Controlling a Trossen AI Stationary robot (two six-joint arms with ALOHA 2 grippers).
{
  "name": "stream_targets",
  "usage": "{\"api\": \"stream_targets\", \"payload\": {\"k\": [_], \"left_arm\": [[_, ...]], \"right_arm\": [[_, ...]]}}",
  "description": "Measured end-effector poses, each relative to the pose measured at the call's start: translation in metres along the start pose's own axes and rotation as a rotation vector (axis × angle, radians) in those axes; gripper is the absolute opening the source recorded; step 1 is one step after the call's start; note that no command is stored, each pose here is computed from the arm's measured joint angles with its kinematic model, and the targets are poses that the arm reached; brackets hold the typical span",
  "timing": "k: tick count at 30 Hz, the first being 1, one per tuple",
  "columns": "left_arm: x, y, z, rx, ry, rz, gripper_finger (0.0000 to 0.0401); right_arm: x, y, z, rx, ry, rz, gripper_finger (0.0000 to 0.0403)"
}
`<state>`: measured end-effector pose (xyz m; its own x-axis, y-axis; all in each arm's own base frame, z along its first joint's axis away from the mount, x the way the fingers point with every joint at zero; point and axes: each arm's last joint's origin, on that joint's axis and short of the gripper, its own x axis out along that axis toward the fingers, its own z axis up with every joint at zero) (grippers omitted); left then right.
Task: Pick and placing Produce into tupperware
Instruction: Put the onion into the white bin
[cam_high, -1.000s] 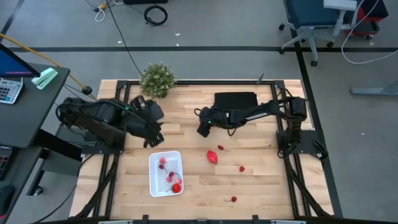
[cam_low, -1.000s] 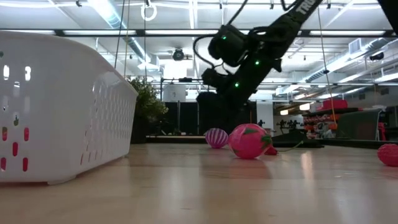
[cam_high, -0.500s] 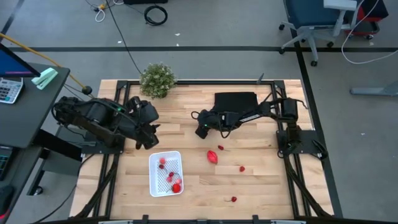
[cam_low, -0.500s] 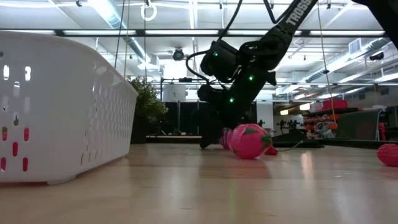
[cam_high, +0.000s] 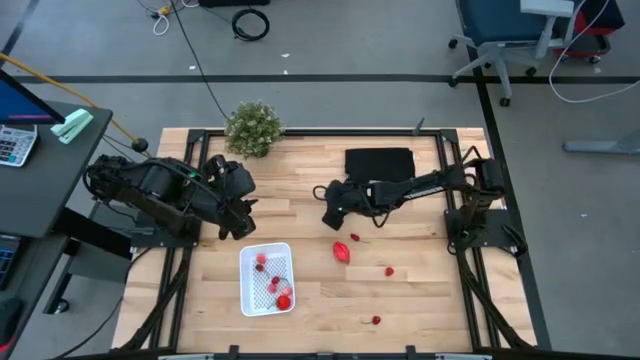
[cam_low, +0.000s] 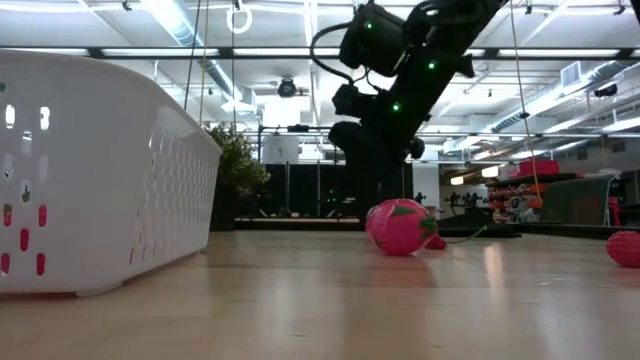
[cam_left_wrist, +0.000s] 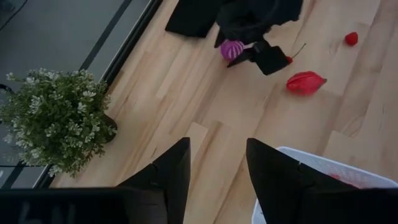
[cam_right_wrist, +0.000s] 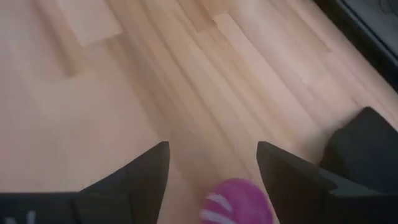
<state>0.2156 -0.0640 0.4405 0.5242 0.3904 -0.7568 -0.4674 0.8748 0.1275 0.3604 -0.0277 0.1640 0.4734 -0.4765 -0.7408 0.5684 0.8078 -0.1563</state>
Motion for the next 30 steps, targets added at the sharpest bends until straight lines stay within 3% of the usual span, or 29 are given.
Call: {"api": "stream_targets", "payload": {"k": [16, 24, 30], "left_arm": [[-0.006, -0.008, -0.006, 0.014, -0.005, -0.033, 0.0162], [-0.009, -0.011, -0.008, 0.031, -0.008, -0.047, 0.0162], [-0.009, -0.011, -0.008, 0.031, -0.008, -0.046, 0.0160]], "right_arm": [[0.009, -0.005, -0.036, 0.039, 0.131, -0.118, 0.0253], [0.017, -0.013, -0.063, 0.096, 0.128, -0.136, 0.0254], [0.017, -0.014, -0.066, 0.101, 0.132, -0.140, 0.0254]]}}
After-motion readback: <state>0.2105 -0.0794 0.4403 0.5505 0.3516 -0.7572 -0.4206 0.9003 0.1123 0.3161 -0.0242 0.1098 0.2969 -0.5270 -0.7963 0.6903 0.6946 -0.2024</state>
